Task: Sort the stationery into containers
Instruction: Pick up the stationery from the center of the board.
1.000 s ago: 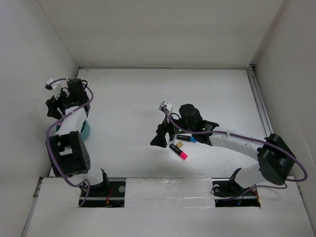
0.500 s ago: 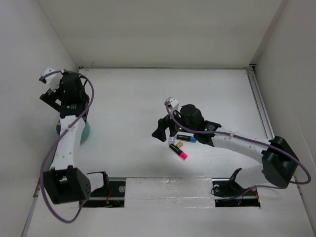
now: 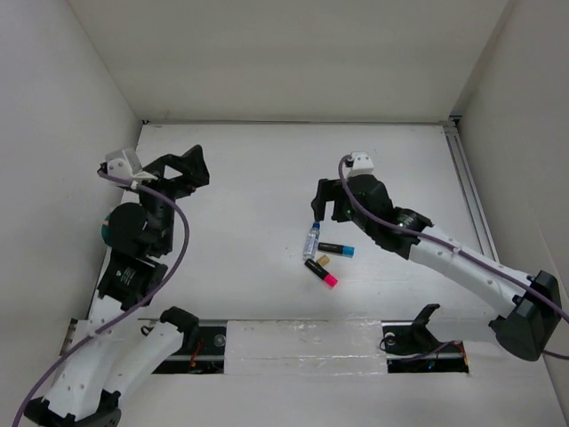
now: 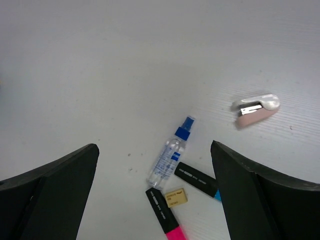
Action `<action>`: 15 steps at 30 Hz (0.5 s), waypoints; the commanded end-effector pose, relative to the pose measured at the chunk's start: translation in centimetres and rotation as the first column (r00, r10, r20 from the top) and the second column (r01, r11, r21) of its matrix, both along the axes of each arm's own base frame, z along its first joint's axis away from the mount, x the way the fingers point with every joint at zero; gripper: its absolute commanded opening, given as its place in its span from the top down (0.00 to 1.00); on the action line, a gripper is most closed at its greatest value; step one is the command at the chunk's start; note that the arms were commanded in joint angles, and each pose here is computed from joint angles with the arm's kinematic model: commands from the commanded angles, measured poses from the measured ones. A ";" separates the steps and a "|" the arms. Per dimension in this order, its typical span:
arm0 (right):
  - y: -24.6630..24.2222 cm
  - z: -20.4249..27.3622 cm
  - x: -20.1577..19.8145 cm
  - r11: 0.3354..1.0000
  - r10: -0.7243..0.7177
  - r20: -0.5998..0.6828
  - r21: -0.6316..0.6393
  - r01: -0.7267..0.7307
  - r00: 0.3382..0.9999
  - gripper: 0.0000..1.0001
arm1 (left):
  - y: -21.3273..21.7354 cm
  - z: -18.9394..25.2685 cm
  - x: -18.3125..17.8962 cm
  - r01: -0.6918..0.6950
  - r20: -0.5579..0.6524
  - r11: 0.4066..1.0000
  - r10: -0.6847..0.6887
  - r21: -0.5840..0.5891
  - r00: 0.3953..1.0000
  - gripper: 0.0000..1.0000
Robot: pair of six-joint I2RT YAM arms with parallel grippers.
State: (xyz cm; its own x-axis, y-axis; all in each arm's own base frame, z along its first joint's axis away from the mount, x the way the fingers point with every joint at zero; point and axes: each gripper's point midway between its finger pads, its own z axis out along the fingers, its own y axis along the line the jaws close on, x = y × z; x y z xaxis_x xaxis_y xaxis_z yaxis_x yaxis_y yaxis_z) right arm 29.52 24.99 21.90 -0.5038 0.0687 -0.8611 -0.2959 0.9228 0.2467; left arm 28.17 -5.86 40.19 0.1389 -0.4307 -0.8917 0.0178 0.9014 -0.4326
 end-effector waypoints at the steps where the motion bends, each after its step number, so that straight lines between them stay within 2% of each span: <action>1: -3.5 -0.7 0.5 0.992 -0.126 -0.038 -0.017 0.125 0.991 0.00 | -2.0 1.6 -0.2 0.116 0.094 0.993 -0.116 0.010 0.989 0.00; 3: -4.5 -1.6 0.2 0.985 -0.170 -0.078 -0.033 0.168 0.982 0.00 | -2.3 0.9 0.7 0.106 0.042 0.994 -0.106 0.012 0.993 0.00; 6: -6.1 -2.4 0.6 0.966 -0.259 -0.105 -0.040 0.256 0.960 0.00 | -4.5 0.1 1.2 0.213 -0.013 0.974 -0.213 0.074 0.977 0.00; 9: -8.3 -4.2 1.0 0.932 -0.362 -0.148 -0.057 0.358 0.920 0.00 | -5.2 -0.8 2.1 0.227 -0.069 0.971 -0.222 0.078 0.973 0.00; 12: -10.0 -5.5 1.6 0.898 -0.439 -0.194 -0.070 0.434 0.877 0.00 | -4.6 -1.5 2.8 0.184 -0.109 0.980 -0.175 0.071 0.978 0.00; 15: -10.3 -6.2 1.6 0.887 -0.461 -0.214 -0.067 0.458 0.861 0.01 | -4.0 -1.5 2.9 0.147 -0.109 0.987 -0.139 0.070 0.984 0.00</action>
State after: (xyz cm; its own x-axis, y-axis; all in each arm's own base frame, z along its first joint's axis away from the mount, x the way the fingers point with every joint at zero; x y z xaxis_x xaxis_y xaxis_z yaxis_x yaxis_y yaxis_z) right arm 31.21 15.45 16.10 -0.6039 0.2706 -0.7497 0.1497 0.9624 0.2268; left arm 31.89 -10.79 34.49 -0.1153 -0.3220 -0.9397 0.0995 0.9375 -0.3335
